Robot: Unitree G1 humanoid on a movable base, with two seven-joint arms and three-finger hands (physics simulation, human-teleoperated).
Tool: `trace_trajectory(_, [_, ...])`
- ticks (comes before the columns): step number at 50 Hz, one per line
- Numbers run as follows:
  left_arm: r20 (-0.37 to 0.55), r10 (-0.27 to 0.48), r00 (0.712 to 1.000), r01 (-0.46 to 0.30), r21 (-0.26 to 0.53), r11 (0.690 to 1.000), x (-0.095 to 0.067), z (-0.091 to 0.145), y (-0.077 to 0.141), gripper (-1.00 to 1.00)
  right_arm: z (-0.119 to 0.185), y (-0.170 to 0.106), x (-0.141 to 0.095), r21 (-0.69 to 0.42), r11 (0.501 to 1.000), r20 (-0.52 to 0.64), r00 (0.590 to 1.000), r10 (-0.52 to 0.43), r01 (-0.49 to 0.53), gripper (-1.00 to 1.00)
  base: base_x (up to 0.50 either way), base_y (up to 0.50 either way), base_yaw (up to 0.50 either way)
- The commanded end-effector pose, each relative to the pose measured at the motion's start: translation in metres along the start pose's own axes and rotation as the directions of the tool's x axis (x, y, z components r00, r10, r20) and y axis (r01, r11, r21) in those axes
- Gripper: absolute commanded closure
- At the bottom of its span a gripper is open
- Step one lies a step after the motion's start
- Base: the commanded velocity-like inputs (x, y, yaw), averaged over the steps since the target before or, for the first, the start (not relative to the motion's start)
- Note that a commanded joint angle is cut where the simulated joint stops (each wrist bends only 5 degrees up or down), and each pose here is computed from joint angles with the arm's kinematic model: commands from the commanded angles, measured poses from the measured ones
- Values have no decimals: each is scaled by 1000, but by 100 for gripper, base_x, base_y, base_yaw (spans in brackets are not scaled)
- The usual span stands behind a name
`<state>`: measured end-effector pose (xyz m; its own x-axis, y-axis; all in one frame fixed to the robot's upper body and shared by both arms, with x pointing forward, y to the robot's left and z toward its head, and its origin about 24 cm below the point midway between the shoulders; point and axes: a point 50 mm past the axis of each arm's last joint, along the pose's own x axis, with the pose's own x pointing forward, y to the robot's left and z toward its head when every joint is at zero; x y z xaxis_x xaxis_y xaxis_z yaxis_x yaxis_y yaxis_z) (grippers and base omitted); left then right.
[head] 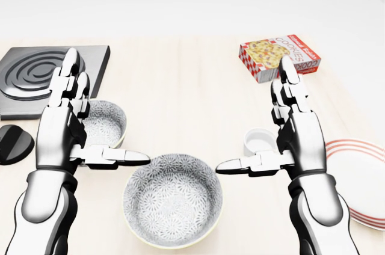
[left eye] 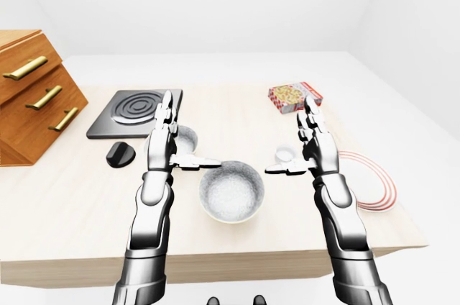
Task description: Pick the akita bowl from table center and place it on the plate.
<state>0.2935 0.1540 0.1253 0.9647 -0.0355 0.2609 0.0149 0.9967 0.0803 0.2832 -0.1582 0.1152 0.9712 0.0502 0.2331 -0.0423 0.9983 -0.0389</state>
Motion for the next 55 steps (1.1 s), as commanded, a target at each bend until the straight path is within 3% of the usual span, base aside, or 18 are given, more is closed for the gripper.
trace_trajectory(1, [-4, 4, 1000, -4, 2, 1000, 0, -1, 1, -100, 0, 3, 1, -3, 1000, 0, 1000, 16, -16, -100, 44, 0, 0])
trace_trajectory(24, [-15, 17, 1000, -16, 11, 1000, 0, -3, 5, -100, -4, 3, 1, -17, 1000, -16, 1000, 12, -12, -100, 4, 0, 0])
trace_trajectory(27, [-34, 30, 999, -29, 38, 999, 2, -8, 9, -100, -4, 3, 0, -18, 1000, -18, 1000, 12, -12, -100, 0, 0, 0])
trace_trajectory(32, [-91, 74, 993, -58, 170, 984, 7, -20, 24, -100, -5, 3, -1, -20, 1000, -21, 1000, 12, -12, -100, 0, 0, 0])
trace_trajectory(35, [-154, 115, 981, -69, 276, 959, 14, -34, 37, -100, -5, 3, -2, -21, 1000, -24, 1000, 14, -14, -100, 0, 0, 0])
trace_trajectory(38, [-162, 129, 978, -61, 366, 928, 21, -41, 46, -100, -6, 2, -3, -22, 1000, -27, 1000, 15, -16, -100, 0, 0, 0])
trace_trajectory(42, [-189, 114, 975, -22, 429, 903, 26, -53, 50, -100, -8, 2, -5, -22, 1000, -34, 999, 15, -16, -100, 0, 0, 0])
trace_trajectory(44, [-188, 113, 976, -6, 491, 871, 27, -58, 52, -100, -8, 2, -5, -23, 1000, -34, 999, 18, -18, -100, 0, 0, 0])
trace_trajectory(45, [-193, 119, 974, 12, 567, 823, 27, -64, 53, -100, -8, 2, -5, -25, 1000, -36, 999, 18, -19, -100, 0, 0, 0])
trace_trajectory(46, [-201, 129, 971, 15, 591, 806, 26, -67, 55, -100, -8, 2, -5, -24, 1000, -36, 999, 18, -19, -100, 0, 0, 0])
trace_trajectory(50, [-240, 146, 960, 38, 625, 779, 24, -77, 57, -100, -10, 1, -5, -24, 1000, -44, 999, 18, -19, -100, 0, 0, 0])
trace_trajectory(55, [-243, 188, 952, 62, 751, 658, 23, -87, 64, -100, -11, 2, -4, -24, 999, -47, 999, 20, -21, -100, 0, 0, 0])
